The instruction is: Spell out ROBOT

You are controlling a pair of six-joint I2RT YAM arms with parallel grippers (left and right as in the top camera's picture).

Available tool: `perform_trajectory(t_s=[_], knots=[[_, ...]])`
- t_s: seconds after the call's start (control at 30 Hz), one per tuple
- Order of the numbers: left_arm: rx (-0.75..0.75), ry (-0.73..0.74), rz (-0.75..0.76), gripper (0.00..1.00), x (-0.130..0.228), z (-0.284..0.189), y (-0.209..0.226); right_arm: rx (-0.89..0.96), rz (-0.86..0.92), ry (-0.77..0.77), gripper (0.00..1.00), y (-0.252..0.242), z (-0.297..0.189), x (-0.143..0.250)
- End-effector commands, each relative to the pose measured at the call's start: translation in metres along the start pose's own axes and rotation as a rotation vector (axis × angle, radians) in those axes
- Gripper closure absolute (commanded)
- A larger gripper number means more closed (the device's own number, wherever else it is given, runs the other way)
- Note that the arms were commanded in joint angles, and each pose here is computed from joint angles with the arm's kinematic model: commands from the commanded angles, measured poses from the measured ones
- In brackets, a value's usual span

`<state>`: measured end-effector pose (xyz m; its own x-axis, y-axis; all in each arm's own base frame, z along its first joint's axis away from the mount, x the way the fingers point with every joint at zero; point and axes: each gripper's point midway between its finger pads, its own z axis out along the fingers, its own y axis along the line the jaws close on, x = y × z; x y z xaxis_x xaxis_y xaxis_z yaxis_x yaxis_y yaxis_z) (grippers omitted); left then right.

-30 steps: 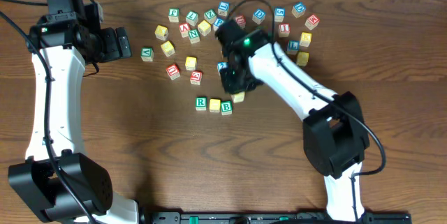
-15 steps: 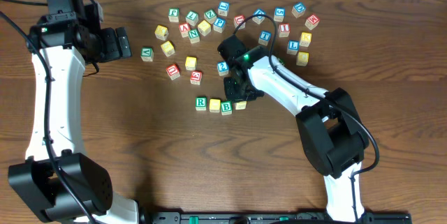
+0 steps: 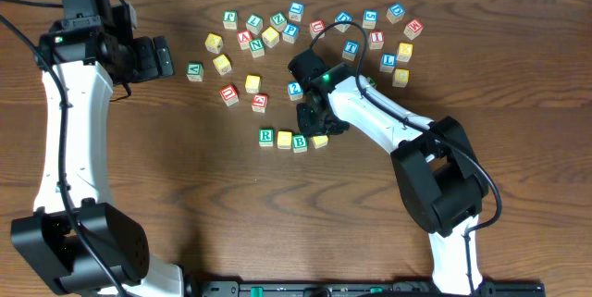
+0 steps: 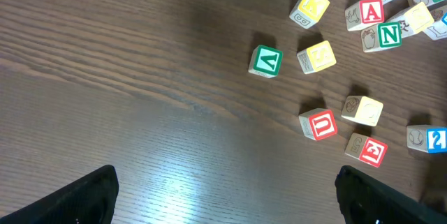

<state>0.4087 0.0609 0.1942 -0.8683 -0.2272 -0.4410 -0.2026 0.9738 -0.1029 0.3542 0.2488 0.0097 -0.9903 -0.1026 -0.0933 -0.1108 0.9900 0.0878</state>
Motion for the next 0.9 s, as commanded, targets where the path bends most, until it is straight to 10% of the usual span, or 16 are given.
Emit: perform_trajectory(t_s=[0.0, 0.53, 0.87], knots=[[0.010, -0.033, 0.004, 0.02, -0.008, -0.011, -0.002, -0.006, 0.005, 0.004, 0.55, 0.003, 0.000, -0.001], [0.010, -0.033, 0.004, 0.02, -0.008, -0.011, -0.002, -0.039, 0.029, -0.353, 0.32, -0.026, -0.126, -0.126], [0.010, -0.033, 0.004, 0.02, -0.008, -0.011, -0.002, -0.013, 0.187, -0.467, 0.30, -0.088, -0.101, -0.184]])
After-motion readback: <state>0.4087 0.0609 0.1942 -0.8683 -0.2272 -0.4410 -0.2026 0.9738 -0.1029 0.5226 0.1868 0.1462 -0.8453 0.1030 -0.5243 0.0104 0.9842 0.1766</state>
